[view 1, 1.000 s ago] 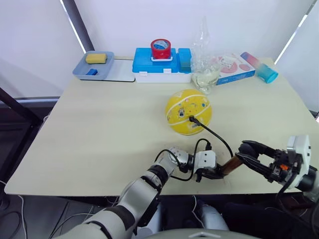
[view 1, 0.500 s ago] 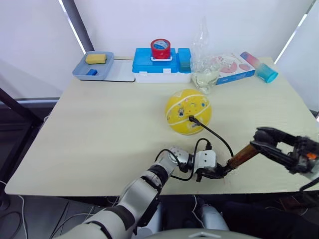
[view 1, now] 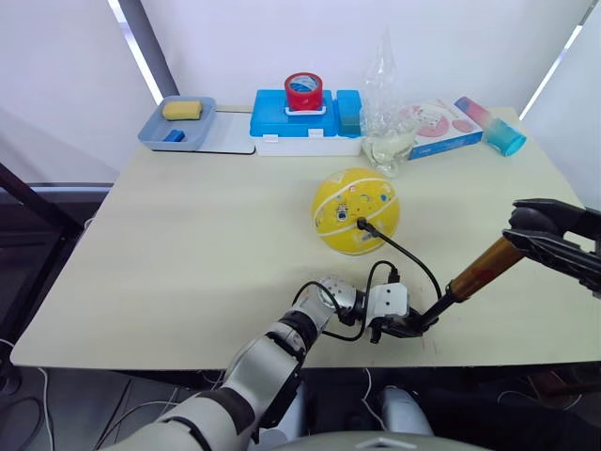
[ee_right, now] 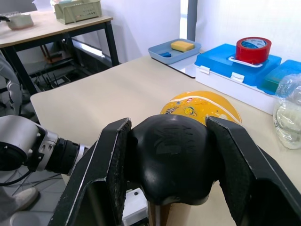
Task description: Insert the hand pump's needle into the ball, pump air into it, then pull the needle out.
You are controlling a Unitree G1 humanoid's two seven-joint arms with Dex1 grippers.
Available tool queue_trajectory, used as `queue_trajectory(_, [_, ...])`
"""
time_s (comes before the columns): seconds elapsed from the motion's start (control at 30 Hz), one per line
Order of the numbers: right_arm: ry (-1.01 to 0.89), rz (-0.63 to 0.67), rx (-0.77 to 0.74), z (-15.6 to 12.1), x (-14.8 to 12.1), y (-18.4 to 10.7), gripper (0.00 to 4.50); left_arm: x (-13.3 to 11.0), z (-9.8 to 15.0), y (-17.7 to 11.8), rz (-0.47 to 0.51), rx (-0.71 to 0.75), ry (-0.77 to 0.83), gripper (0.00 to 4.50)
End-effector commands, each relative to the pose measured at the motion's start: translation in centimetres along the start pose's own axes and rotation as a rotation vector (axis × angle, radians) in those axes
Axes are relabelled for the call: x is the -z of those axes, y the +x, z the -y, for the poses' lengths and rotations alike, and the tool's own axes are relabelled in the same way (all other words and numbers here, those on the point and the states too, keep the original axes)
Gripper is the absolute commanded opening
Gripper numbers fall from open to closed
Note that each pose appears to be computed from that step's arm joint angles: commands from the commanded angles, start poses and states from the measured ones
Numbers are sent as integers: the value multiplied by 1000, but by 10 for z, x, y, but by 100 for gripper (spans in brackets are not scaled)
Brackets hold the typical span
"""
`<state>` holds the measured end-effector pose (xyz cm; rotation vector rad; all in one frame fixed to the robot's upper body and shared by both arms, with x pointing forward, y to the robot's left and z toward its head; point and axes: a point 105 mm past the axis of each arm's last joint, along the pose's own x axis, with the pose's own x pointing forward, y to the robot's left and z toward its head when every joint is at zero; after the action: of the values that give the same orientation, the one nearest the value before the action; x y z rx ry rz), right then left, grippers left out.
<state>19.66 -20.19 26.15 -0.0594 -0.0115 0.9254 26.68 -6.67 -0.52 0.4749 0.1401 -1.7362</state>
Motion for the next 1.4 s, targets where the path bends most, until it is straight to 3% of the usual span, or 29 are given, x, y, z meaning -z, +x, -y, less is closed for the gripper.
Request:
queue_trajectory(0.03, [-55, -51, 80, 11, 16, -4, 202, 18, 18, 2, -68, 77, -36, 111])
queue_trajectory(0.3, [33, -145, 59, 8, 94, 10, 202, 16, 15, 1, -61, 69, -29, 111])
queue_trajectory(0.53, [46, -181, 75, 8, 134, 11, 202, 15, 14, 1, -58, 64, -29, 111])
queue_trajectory(0.63, [25, -144, 78, 9, 126, 11, 202, 15, 14, 1, -57, 63, -29, 111])
queue_trajectory(0.73, [-27, -61, 67, 9, 87, 8, 202, 16, 14, 0, -60, 63, -29, 111])
queue_trajectory(1.13, [-114, 31, 63, 13, -10, -12, 202, 17, 15, 0, -65, 73, -27, 111])
queue_trajectory(1.23, [-111, 19, 46, 10, -18, -11, 202, 17, 15, -1, -67, 73, -27, 111])
queue_trajectory(1.4, [-86, -8, 33, 8, -8, -2, 202, 19, 15, -2, -71, 68, -31, 111])
